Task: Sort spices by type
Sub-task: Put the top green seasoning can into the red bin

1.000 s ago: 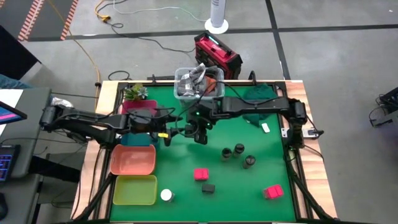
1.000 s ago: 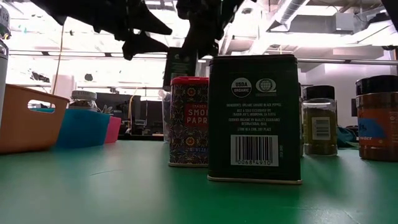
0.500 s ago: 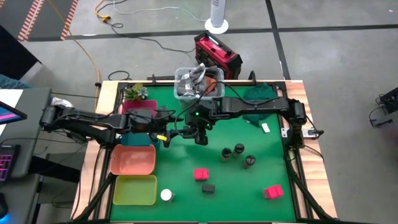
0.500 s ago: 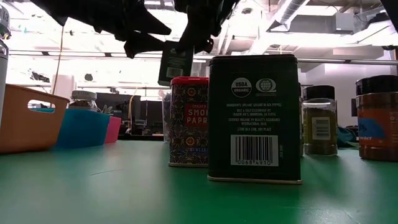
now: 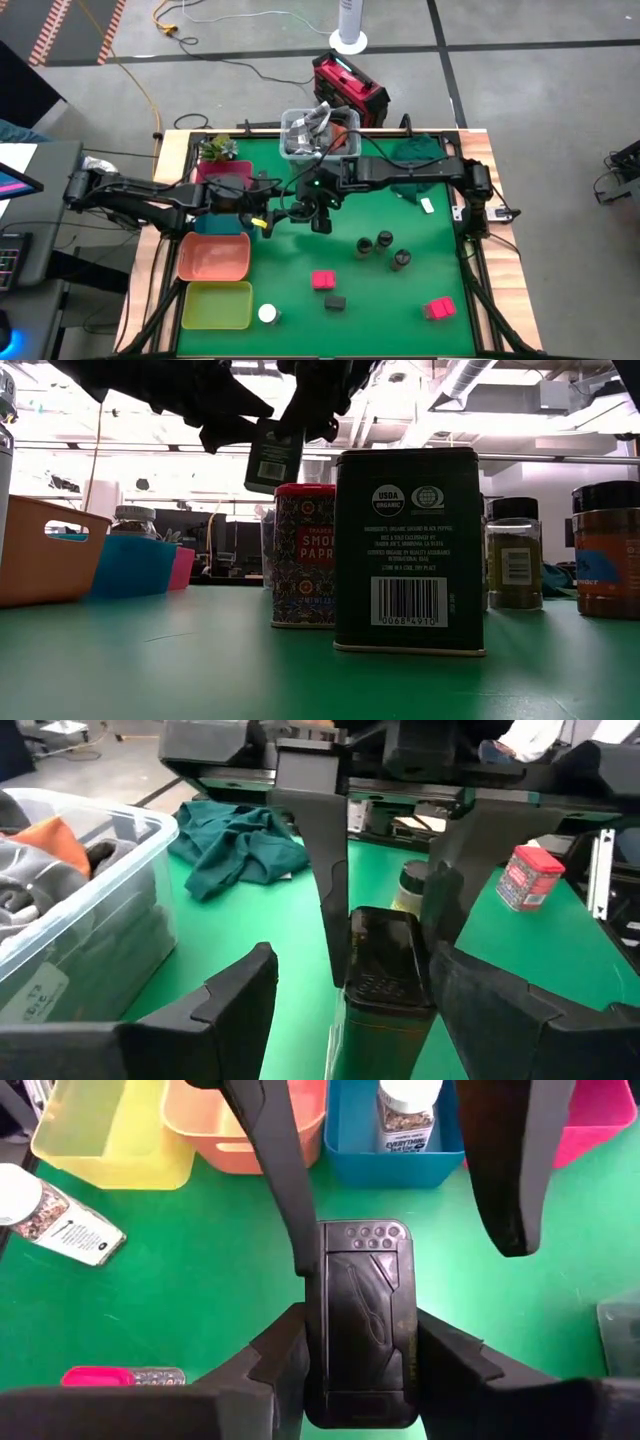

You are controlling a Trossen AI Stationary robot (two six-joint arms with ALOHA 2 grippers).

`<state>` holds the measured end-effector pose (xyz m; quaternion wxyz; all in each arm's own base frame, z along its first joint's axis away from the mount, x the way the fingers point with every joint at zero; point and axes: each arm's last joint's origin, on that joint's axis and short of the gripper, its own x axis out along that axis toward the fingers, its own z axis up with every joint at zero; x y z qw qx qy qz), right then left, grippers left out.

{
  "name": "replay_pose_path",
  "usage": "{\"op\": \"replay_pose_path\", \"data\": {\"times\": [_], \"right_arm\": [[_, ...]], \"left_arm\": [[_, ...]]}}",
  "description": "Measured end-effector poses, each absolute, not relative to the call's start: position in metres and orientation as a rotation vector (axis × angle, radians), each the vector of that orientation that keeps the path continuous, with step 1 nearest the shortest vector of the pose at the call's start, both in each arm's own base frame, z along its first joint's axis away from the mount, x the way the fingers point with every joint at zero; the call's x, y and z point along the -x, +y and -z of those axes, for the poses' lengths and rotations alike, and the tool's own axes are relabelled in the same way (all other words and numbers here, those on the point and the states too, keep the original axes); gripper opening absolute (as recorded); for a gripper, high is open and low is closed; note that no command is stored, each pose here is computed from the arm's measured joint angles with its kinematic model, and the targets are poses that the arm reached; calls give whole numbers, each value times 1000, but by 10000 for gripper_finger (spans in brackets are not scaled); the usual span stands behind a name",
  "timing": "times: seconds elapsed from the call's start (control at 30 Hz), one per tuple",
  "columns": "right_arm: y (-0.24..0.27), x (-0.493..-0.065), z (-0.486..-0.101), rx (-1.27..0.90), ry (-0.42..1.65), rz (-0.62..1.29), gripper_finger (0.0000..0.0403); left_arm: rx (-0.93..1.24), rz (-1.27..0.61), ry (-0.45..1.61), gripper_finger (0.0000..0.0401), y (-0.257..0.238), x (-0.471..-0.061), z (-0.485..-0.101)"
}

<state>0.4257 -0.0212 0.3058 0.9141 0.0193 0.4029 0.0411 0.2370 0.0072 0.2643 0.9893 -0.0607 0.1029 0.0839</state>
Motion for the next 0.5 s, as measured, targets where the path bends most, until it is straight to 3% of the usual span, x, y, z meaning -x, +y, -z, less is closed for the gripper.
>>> {"op": "replay_pose_path", "data": {"times": [0.5], "right_arm": [[-23, -429, -309, -47, 783, -68, 171]], "left_arm": [[90, -137, 220, 251, 6, -237, -263]]}}
